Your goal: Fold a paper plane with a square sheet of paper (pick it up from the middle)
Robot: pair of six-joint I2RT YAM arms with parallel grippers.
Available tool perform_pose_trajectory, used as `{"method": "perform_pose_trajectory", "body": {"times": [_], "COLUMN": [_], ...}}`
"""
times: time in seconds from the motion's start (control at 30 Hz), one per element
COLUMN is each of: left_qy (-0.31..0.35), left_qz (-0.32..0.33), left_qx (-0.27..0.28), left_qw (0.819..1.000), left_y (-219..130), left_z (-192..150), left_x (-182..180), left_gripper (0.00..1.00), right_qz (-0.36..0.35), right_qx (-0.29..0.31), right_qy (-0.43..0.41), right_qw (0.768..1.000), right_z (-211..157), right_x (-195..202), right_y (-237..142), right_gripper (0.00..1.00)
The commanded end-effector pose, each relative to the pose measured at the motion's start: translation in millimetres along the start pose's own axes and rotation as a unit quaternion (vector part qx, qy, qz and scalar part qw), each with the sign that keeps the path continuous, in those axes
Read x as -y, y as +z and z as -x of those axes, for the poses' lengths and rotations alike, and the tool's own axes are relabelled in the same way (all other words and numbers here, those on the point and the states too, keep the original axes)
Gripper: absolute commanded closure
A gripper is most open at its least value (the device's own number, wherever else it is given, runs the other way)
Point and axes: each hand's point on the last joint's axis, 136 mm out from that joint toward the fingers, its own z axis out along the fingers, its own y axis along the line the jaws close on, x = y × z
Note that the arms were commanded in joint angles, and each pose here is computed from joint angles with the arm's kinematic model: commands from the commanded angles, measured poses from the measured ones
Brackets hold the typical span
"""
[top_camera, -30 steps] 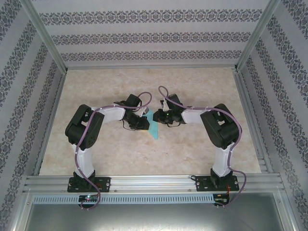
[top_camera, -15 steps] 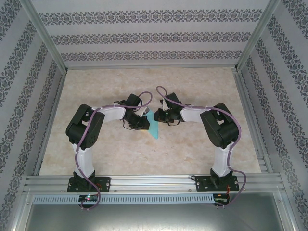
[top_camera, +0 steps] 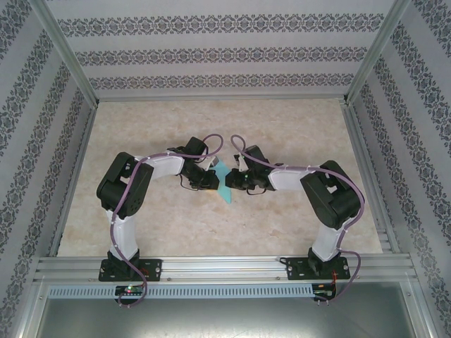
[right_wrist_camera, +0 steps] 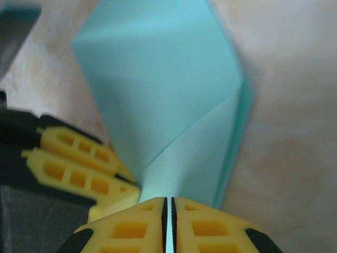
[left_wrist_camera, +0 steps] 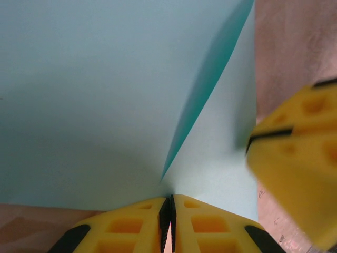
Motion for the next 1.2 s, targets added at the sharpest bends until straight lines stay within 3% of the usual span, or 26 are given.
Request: {"method": "perform_pose_trajectory", "body": {"times": [0.0, 0.8, 0.97, 1.17], "left_qy": [-0.014, -0.016, -0.013, -0.009], "left_qz": [0.091, 0.088, 0.078, 0.073], "left_qx": [-0.026, -0.027, -0.026, -0.019], "left_qw": [0.995, 0.996, 0.997, 0.997], "left_y": [26, 26, 25, 21], "left_z": [-17, -16, -14, -9], "left_x": [-52, -51, -46, -41], "left_gripper": [0.83, 0.83, 0.83, 0.83], "right_qz": [0.01, -0.066, -0.016, 0.016], "right_qx": [-0.017, -0.087, -0.044, 0.026], "right_qy": [0.006, -0.043, -0.027, 0.001], "right_qw": [1.0, 0.993, 0.999, 1.0], "right_z": [-17, -92, -70, -19], "right_x": [-4, 15, -3, -8], "right_y": [2, -18, -33, -50], "right_gripper": [0.87, 0.87, 0.86, 0.83]}}
